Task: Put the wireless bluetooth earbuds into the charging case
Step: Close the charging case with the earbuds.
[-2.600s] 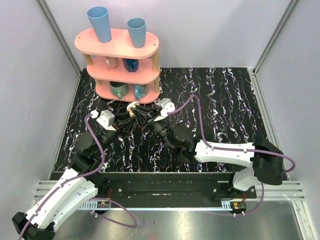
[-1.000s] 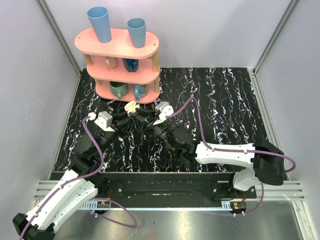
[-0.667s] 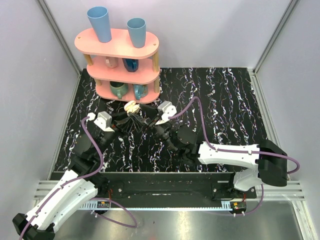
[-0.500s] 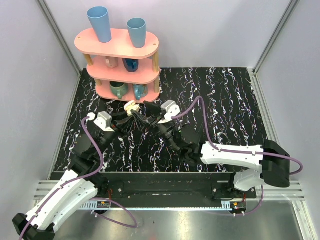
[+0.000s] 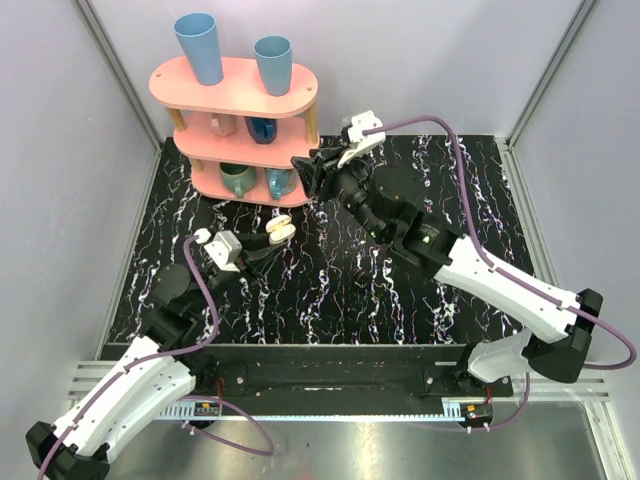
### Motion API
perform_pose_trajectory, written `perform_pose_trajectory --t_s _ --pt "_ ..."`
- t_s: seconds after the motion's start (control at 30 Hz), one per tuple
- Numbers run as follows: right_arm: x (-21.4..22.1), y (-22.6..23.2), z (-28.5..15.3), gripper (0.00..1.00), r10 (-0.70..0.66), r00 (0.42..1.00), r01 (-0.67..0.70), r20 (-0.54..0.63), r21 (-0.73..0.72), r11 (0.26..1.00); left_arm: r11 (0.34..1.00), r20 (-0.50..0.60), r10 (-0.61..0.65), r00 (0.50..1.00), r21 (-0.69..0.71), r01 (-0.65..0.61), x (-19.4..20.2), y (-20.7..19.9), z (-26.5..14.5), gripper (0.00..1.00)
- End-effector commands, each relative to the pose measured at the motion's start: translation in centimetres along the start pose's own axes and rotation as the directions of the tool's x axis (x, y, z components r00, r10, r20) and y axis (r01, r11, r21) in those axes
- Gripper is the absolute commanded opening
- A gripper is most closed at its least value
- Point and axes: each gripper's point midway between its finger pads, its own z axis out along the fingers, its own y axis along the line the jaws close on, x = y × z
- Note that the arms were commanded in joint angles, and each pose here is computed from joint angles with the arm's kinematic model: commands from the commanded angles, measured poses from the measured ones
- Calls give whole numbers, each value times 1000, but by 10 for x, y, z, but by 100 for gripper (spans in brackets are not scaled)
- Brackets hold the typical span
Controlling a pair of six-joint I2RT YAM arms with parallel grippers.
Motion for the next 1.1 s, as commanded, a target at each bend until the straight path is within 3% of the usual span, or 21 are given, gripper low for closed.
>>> perform_pose_trajectory --t_s 0.0,0.2,0.27,0.5,1.07 --pt "47 19 -12 47 9 955 -42 -295 -108 993 993 54 76 996 83 -80 -20 -12 2 0" --pt "77 22 -18 44 71 880 -150 -469 -132 980 990 49 97 994 97 -102 -22 -13 2 0" --pt "82 13 -18 42 110 866 -172 -488 -84 981 988 49 104 993 111 -109 -25 -15 3 0" --pt "105 26 -21 40 121 799 -249 -589 -140 958 983 38 106 994 144 -110 -23 -20 5 0" --pt "119 39 -36 38 116 748 -313 -654 -193 930 990 36 109 993 84 -111 -24 -8 10 0"
